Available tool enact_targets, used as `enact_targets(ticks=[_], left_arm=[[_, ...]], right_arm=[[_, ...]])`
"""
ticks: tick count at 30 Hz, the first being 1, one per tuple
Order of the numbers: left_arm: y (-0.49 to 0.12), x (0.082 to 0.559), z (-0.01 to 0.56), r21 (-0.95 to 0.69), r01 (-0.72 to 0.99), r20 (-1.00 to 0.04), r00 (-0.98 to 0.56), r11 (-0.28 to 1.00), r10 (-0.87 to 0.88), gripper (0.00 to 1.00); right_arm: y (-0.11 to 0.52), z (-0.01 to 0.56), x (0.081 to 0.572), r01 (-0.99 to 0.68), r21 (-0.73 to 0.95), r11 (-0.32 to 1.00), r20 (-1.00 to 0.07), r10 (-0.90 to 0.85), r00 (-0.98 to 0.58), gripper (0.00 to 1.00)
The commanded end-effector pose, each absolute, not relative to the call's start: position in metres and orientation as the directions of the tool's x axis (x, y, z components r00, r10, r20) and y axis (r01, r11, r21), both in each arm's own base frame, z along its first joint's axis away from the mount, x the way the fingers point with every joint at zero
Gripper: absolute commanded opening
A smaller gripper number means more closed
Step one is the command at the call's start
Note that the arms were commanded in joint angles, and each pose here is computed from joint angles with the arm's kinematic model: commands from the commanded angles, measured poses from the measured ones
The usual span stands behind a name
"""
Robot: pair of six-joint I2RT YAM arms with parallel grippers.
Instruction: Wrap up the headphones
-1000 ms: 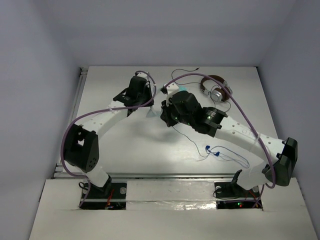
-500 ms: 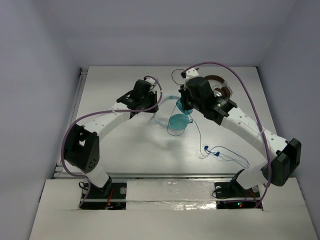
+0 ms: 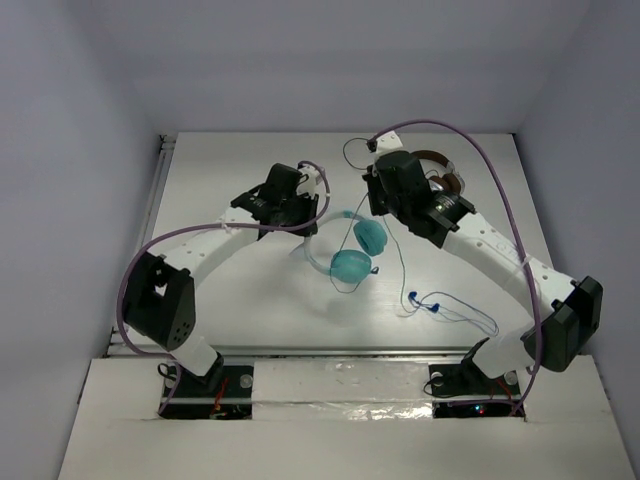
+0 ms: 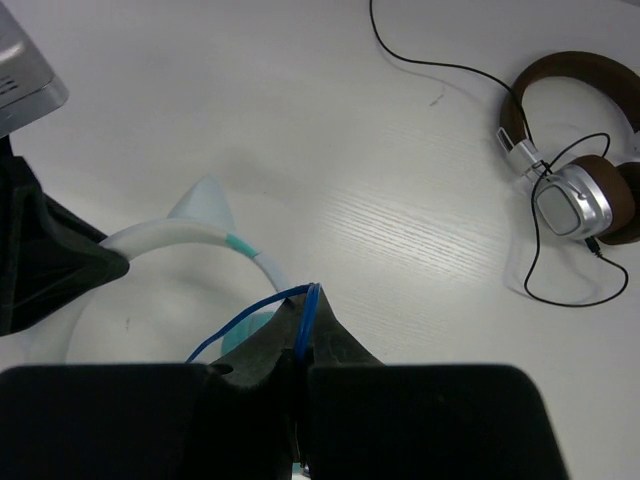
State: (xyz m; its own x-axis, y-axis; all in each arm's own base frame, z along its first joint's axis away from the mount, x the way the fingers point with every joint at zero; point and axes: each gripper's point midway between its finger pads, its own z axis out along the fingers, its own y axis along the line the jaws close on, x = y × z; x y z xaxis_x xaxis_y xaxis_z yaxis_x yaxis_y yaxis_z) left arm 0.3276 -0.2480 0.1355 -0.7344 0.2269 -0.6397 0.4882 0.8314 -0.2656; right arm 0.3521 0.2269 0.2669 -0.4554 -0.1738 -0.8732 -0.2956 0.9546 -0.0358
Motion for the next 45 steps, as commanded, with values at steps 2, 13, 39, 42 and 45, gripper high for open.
enact_targets(ticks=[2,13,39,42,45], left_arm=[[-0.270,0.312,0.181,-0.337,0.617,-0.724,-0.653,0.711,0.224,0.00],[-0.289,0.305,0.213,-0.431,0.682,-0.759,-0.628,0.591,0.173,0.00],[-0.282,0.313,0.301,-0.460,0.716,-0.836,-0.548,0.526,0.016,0.00],[-0.281,0.311,0.304,-0.469,0.720,-0.833,-0.553,0.511,0.015,0.00],[-0.282,0.306,0.308,-0.476,0.731,-0.834,-0.551,0.489,0.012,0.00]], right_arm=[[0.222,0.278,0.366,-0.257,-0.057,0.965,-0.894,-0.164,-0.417,0.00],[0.201,0.278,0.366,-0.152,0.037,0.988,-0.921,-0.025,-0.388,0.05],[0.207,0.284,0.344,-0.412,0.441,0.798,-0.891,0.334,-0.307,0.23],[0.205,0.284,0.349,-0.416,0.440,0.796,-0.891,0.332,-0.308,0.23],[0.209,0.288,0.349,-0.435,0.439,0.786,-0.893,0.328,-0.309,0.23]])
